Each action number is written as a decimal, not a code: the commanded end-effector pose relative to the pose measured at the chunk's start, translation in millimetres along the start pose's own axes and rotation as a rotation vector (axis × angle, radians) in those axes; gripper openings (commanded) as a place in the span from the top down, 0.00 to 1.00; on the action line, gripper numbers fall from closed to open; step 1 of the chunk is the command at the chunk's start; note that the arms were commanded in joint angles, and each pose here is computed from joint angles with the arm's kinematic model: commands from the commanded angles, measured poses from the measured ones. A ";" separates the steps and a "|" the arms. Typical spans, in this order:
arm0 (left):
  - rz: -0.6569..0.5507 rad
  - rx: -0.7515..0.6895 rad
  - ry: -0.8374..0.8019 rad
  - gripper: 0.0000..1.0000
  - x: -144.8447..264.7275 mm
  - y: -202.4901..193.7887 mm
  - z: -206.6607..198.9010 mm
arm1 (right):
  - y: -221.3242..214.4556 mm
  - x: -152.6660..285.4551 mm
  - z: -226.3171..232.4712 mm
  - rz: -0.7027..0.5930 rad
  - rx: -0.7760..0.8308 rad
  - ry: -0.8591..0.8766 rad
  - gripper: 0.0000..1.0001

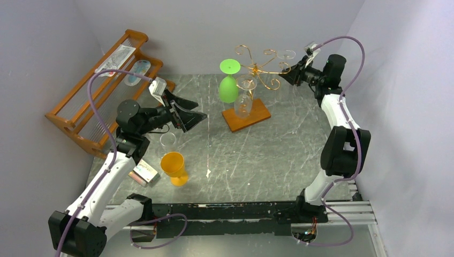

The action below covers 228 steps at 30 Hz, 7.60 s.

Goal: Place the wine glass upside down on the wine glass rack

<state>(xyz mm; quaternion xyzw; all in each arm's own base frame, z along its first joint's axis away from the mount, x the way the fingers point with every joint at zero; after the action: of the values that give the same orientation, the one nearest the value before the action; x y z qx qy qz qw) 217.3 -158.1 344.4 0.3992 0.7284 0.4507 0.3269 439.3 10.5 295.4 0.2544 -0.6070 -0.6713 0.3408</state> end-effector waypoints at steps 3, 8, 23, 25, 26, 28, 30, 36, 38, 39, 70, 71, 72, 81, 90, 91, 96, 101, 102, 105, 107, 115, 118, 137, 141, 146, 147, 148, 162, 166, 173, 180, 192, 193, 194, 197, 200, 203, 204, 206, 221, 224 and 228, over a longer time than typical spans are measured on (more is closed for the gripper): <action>-0.008 -0.014 0.005 0.04 0.7 2.9 -0.3 | -3.9 -15.9 6.4 -0.014 -0.001 0.073 1.00; -0.005 -0.015 0.009 0.03 0.6 2.4 0.6 | -1.6 -27.9 16.3 -0.018 0.013 0.108 1.00; -0.004 -0.017 0.014 0.04 1.9 2.1 -0.1 | -12.0 -20.5 27.7 -0.027 0.015 0.092 1.00; -0.003 -0.016 0.015 0.03 2.1 1.6 0.0 | -12.4 -18.5 29.1 -0.036 0.024 0.074 1.00; -0.003 -0.014 0.015 0.03 2.3 1.7 -0.4 | -12.4 -17.5 29.7 -0.043 0.033 0.064 1.00; -0.003 -0.014 0.015 0.04 2.5 1.8 -0.7 | -11.2 -14.7 32.1 -0.060 0.026 0.045 1.00; -0.003 -0.016 0.016 0.03 2.7 1.9 -0.7 | -7.8 -12.9 33.6 -0.082 0.039 0.028 1.00; -0.002 -0.021 0.021 0.03 3.4 2.4 -1.0 | -0.1 -6.5 36.3 -0.143 0.049 -0.024 1.00; -0.001 -0.020 0.023 0.03 3.7 2.1 -1.1 | 1.9 -4.1 37.3 -0.161 0.054 -0.044 1.00; 0.000 -0.021 0.023 0.04 3.8 1.9 -1.1 | 1.3 -3.3 37.9 -0.166 0.054 -0.050 1.00; 0.008 -0.019 0.045 0.04 4.1 0.3 1.5 | -18.8 -13.7 9.4 -0.168 -0.033 -0.152 1.00; 0.008 -0.020 0.046 0.04 4.0 0.3 1.8 | -19.5 -14.2 9.0 -0.166 -0.034 -0.150 1.00; 0.008 -0.020 0.046 0.04 3.8 0.2 1.9 | -20.6 -14.5 8.9 -0.162 -0.035 -0.146 0.99; 0.014 -0.047 0.088 0.03 4.1 3.4 5.3 | -26.9 -14.3 10.1 -0.140 -0.050 -0.144 0.61; 0.026 -0.095 0.170 0.03 9.3 11.6 6.3 | -21.1 -3.4 17.6 -0.176 -0.048 -0.216 0.41; 0.027 -0.095 0.176 0.03 9.9 12.2 6.0 | -22.0 -1.9 18.4 -0.176 -0.051 -0.227 0.39; 0.028 -0.111 0.210 0.04 12.9 15.4 5.8 | -23.2 9.3 26.7 -0.188 -0.060 -0.294 0.32; 0.047 -0.107 0.248 0.03 16.9 15.3 5.6 | -23.7 24.7 36.3 -0.198 -0.068 -0.390 0.28; 0.048 -0.109 0.254 0.03 17.8 15.8 5.2 | -21.6 28.5 38.7 -0.206 -0.068 -0.414 0.28; 0.052 -0.109 0.277 0.03 19.8 14.9 6.3 | -19.5 39.0 42.2 -0.215 -0.077 -0.497 0.28; 0.054 -0.111 0.293 0.03 21.2 15.2 6.7 | -18.1 46.7 47.5 -0.224 -0.083 -0.538 0.28; 0.129 -0.100 0.425 0.05 32.9 14.7 10.5 | -22.1 89.0 70.9 -0.270 -0.333 -0.856 0.32; 0.185 -0.079 0.519 0.06 41.7 20.1 8.9 | -31.7 100.4 82.3 -0.249 -0.462 -0.937 0.34; 0.595 0.002 0.436 0.07 86.2 -34.4 -15.6 | -136.6 135.6 161.8 0.008 -0.991 -1.024 0.44; 0.629 0.055 0.405 0.09 92.7 -50.7 -19.8 | -147.0 135.0 162.0 0.045 -1.012 -1.028 0.43; 0.683 0.129 0.543 0.16 107.5 -64.9 -17.4 | -153.4 133.0 163.0 0.020 -1.045 -1.015 0.45; 0.699 0.151 0.531 0.18 107.5 -69.3 -17.8 | -154.7 133.3 163.8 0.004 -1.052 -1.015 0.45; 0.711 0.177 0.509 0.20 106.7 -75.6 -18.0 | -154.5 133.5 164.2 -0.016 -1.058 -1.014 0.45; 0.864 0.296 0.473 0.32 100.7 -128.5 -0.6 | -170.7 130.6 163.8 -0.019 -1.064 -1.032 0.46; 0.894 0.263 0.475 0.33 86.9 -135.2 -2.0 | -172.4 130.8 162.4 -0.013 -1.059 -1.043 0.46; 0.969 0.160 0.557 0.60 69.3 -139.2 -7.7 | -169.4 132.2 162.2 -0.008 -1.046 -1.056 0.46; 0.918 0.149 0.436 0.95 55.8 -122.8 -26.4 | -165.7 130.0 164.7 -0.008 -1.059 -1.025 0.46; 0.481 0.093 0.031 0.95 14.8 -51.1 -72.9 | -138.4 113.0 175.2 0.003 -1.034 -0.753 0.41; 0.435 0.066 0.010 0.95 12.2 -43.4 -75.4 | -131.2 109.5 177.2 -0.018 -0.997 -0.682 0.41; 0.389 0.035 -0.017 0.95 10.5 -35.1 -79.0 | -123.0 106.0 183.8 -0.032 -0.971 -0.585 0.40; 0.238 -0.058 -0.078 0.95 9.3 -6.7 -91.6 | -94.5 99.9 204.1 -0.109 -0.840 -0.386 0.38; 0.106 -0.127 -0.139 0.95 14.2 12.7 -104.2 | -73.3 95.8 227.0 -0.168 -0.725 -0.270 0.36; -0.035 -0.187 -0.163 0.95 21.5 31.6 -114.6 | -51.4 91.3 245.3 -0.214 -0.633 -0.155 0.35; -0.085 -0.204 -0.165 0.95 23.1 38.1 -117.4 | -43.3 88.5 251.6 -0.217 -0.603 -0.100 0.35; -0.191 -0.218 -0.141 0.95 25.4 51.7 -119.9 | -25.3 82.0 264.7 -0.216 -0.545 0.016 0.35; -0.662 -0.271 -0.167 0.95 35.7 93.4 -129.5 | 73.2 53.9 365.0 -0.496 -0.482 0.508 0.29; -0.704 -0.253 -0.185 0.95 36.7 92.3 -129.3 | 79.9 49.5 377.3 -0.580 -0.576 0.563 0.28; -0.729 -0.222 -0.235 0.95 35.7 88.5 -130.7 | 90.8 38.1 393.5 -0.635 -0.636 0.551 0.29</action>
<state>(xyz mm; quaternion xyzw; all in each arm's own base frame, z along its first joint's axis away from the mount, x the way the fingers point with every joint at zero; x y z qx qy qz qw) 127.0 -161.5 454.5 0.1698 0.7298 0.3813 0.5414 136.4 224.5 414.8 0.4518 -0.2131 -0.7774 0.3822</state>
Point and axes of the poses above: each gripper's point midway between its finger pads, its own x axis back along the fingers, its own z axis along the line the jaws close on, y = z × x, the point moved 8 cm from there along x, back along the fingers, and after that the axes turned 4 degrees about -x, right-handed, at the moved point
